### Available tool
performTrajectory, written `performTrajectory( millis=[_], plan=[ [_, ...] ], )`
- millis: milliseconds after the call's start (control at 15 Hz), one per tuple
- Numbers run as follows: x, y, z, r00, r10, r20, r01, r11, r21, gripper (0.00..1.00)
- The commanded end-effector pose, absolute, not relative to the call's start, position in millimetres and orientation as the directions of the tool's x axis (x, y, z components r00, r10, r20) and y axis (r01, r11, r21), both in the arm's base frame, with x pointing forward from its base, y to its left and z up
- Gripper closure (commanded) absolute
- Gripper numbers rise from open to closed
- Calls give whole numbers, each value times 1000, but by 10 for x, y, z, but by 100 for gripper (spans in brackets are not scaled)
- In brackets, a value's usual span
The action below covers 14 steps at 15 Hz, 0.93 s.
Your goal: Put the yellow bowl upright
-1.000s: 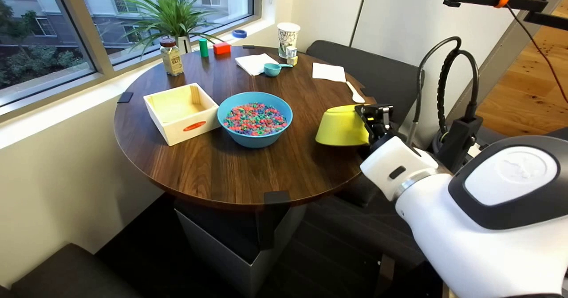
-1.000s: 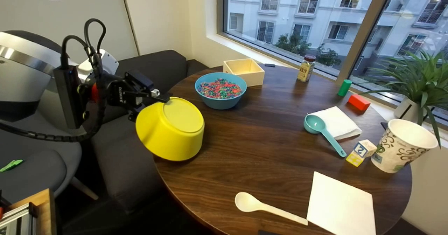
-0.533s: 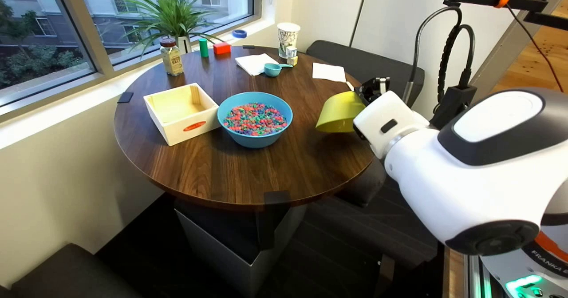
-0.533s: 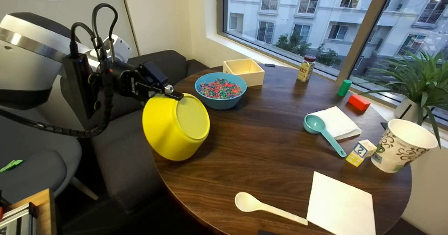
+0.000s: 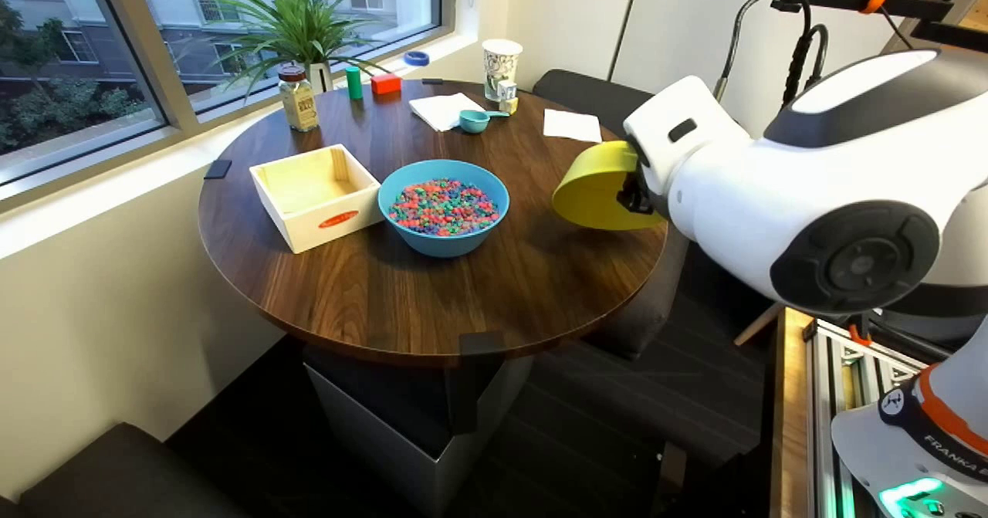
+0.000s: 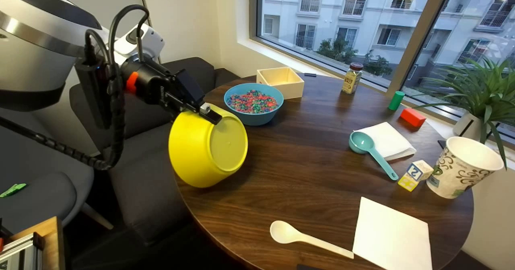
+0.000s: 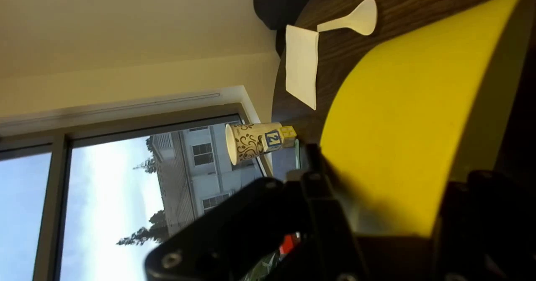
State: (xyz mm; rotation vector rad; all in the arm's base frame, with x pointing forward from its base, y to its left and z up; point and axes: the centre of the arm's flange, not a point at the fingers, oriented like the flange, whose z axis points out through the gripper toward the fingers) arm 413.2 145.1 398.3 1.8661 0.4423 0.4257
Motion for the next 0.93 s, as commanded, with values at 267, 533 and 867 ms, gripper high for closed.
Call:
performTrajectory(
  millis=[267,533,867],
  plan=[
    [4024,987,4146,914,324,245,4,-611,792,97],
    [4137,917,4304,914,309,264,-22,-611,791,87],
    [4087,871,4302,911,300,282,-35,-625,780,87]
  ],
)
